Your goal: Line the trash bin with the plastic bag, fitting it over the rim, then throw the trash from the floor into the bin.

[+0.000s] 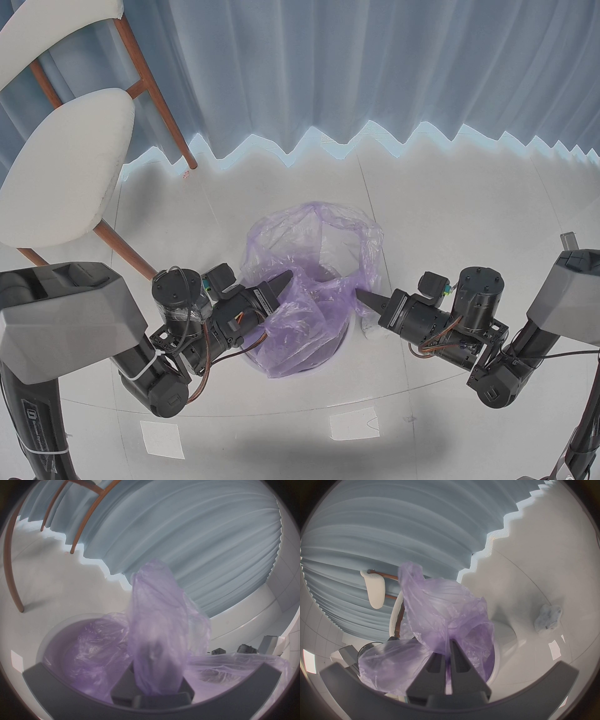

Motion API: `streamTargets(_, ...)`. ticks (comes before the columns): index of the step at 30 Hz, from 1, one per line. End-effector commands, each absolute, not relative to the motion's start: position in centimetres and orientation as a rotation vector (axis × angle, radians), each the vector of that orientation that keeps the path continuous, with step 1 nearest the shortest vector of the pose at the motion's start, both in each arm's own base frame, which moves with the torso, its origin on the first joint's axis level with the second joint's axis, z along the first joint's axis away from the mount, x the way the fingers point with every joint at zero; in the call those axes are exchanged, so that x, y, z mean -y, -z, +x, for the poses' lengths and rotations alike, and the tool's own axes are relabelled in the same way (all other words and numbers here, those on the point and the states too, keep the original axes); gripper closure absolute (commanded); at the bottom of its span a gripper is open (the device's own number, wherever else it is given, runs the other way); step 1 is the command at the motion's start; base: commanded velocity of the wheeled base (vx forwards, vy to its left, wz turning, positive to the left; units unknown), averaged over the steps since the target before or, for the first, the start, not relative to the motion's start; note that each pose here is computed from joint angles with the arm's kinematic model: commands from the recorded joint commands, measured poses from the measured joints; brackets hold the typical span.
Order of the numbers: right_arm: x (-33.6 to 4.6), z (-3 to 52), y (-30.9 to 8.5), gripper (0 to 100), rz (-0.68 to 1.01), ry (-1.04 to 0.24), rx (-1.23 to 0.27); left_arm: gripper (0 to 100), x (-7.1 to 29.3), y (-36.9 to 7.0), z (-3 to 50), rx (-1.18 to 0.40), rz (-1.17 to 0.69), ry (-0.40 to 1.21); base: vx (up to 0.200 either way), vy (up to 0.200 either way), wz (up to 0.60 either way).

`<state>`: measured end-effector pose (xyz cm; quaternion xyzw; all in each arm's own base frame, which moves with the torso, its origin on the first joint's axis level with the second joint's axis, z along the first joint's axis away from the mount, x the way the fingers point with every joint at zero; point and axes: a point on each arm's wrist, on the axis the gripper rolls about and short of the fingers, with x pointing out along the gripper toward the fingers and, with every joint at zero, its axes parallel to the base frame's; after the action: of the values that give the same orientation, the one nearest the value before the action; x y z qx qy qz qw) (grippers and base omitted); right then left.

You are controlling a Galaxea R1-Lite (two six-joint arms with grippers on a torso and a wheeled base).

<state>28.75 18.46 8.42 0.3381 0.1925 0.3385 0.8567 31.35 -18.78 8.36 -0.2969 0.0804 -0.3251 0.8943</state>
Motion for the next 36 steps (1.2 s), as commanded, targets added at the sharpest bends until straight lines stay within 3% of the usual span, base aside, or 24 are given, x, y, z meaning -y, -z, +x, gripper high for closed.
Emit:
streamTargets(1,-19.4,28.1,-6.4,100,0.694,-0.711,-0.477,100,19.0,-5.1,32.0,-0.238,-0.588,0.633,0.0,0.0,0.0)
streamTargets(13,-19.7,28.7,-3.9,100,0.693,-0.712,-0.428,100,18.4,-3.0,31.9,-0.249,-0.433,0.603,0.0,0.0,0.0)
streamTargets(19,-17.8,29.4,-6.8,100,0.728,-0.68,-0.337,100,19.1,-3.7,32.3,-0.19,-0.434,0.543,0.0,0.0,0.0)
streamTargets(27,-17.0,28.9,-9.7,100,0.736,-0.649,-0.385,100,19.8,-5.5,29.9,-0.19,-0.437,0.57,0.0,0.0,0.0)
streamTargets(30,-16.4,29.3,-11.8,100,0.76,-0.605,-0.417,100,18.8,-5.7,28.4,-0.298,-0.345,0.584,0.0,0.0,0.0)
streamTargets(36,-16.6,29.6,-10.9,100,0.743,-0.563,-0.508,100,16.7,-5.1,29.8,-0.299,-0.15,0.532,0.0,0.0,0.0)
